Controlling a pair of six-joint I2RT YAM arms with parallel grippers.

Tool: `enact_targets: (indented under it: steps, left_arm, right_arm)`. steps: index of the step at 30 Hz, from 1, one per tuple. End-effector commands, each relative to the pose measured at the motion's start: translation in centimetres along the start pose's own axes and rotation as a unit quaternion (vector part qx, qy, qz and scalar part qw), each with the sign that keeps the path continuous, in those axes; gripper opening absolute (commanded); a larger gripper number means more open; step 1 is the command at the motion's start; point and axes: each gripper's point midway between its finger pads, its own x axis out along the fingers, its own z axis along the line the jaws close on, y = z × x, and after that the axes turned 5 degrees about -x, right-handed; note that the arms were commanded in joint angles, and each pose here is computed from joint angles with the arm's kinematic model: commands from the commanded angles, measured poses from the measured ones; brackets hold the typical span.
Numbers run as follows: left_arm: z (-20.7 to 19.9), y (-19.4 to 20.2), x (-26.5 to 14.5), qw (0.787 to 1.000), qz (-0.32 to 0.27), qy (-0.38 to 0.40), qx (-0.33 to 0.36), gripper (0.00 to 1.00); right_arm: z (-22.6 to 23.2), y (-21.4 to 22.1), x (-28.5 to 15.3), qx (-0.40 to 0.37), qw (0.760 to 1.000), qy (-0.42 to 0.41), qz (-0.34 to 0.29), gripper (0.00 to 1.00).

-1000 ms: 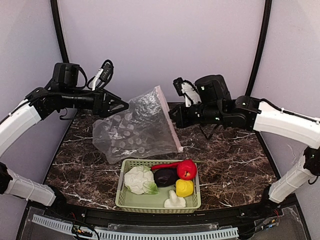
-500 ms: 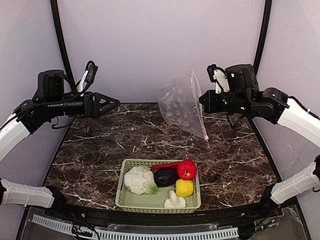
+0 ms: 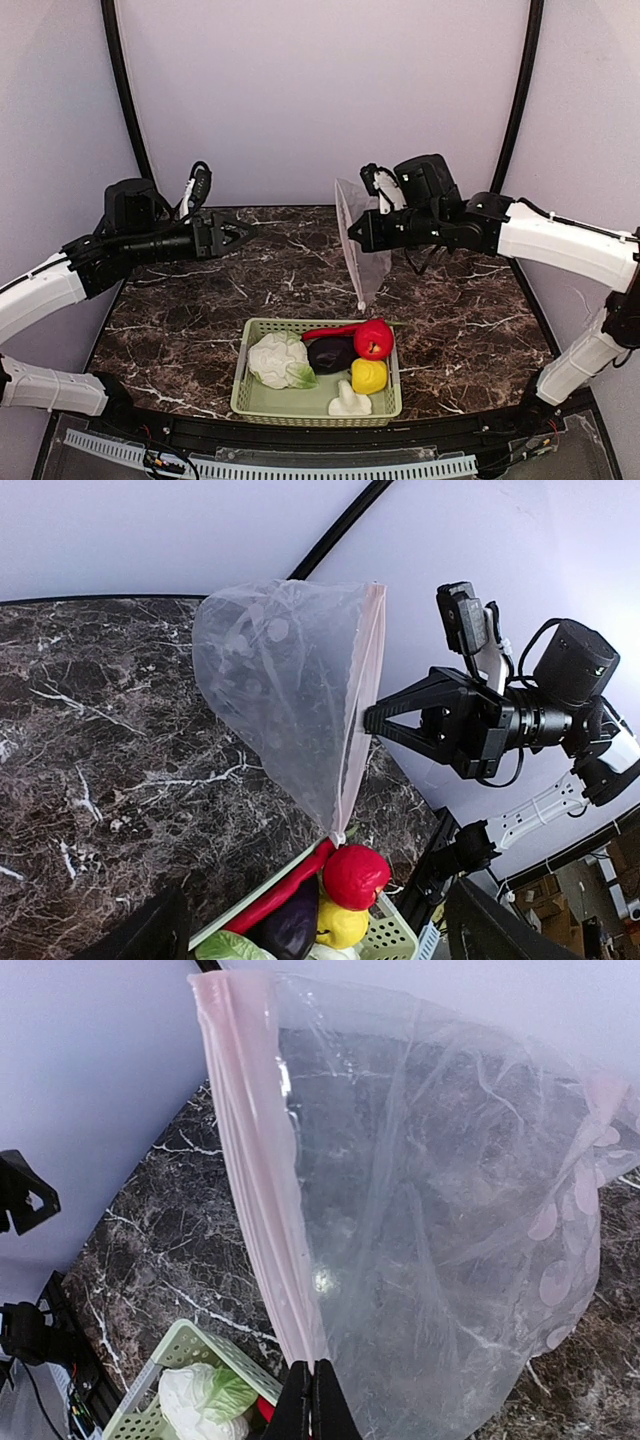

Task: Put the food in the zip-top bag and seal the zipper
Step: Open the zipper food storage bag.

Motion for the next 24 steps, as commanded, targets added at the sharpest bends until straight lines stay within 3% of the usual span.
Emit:
enact_targets:
  steps: [1, 17, 24]
  left_arm:
    - [-0.6, 0.4, 1.4, 0.999, -0.030, 0.008, -0.029, 0.88]
    - [-1.2, 3.6, 8.4, 0.999, 0.005, 0.019, -0.036, 0.85]
    - [-1.2, 4.0, 10.7, 0.999, 0.022, 0.024, -0.031, 0.78]
  right_arm:
    - [2.5, -1.3, 0.6, 0.025, 0.998, -0.042, -0.039, 0.00]
    - [4.5, -0.6, 1.1, 0.044, 0.996, -0.069, -0.045, 0.00]
    - [4.9, -0.4, 1.0, 0.044, 0.995, -0.073, -0.046, 0.00]
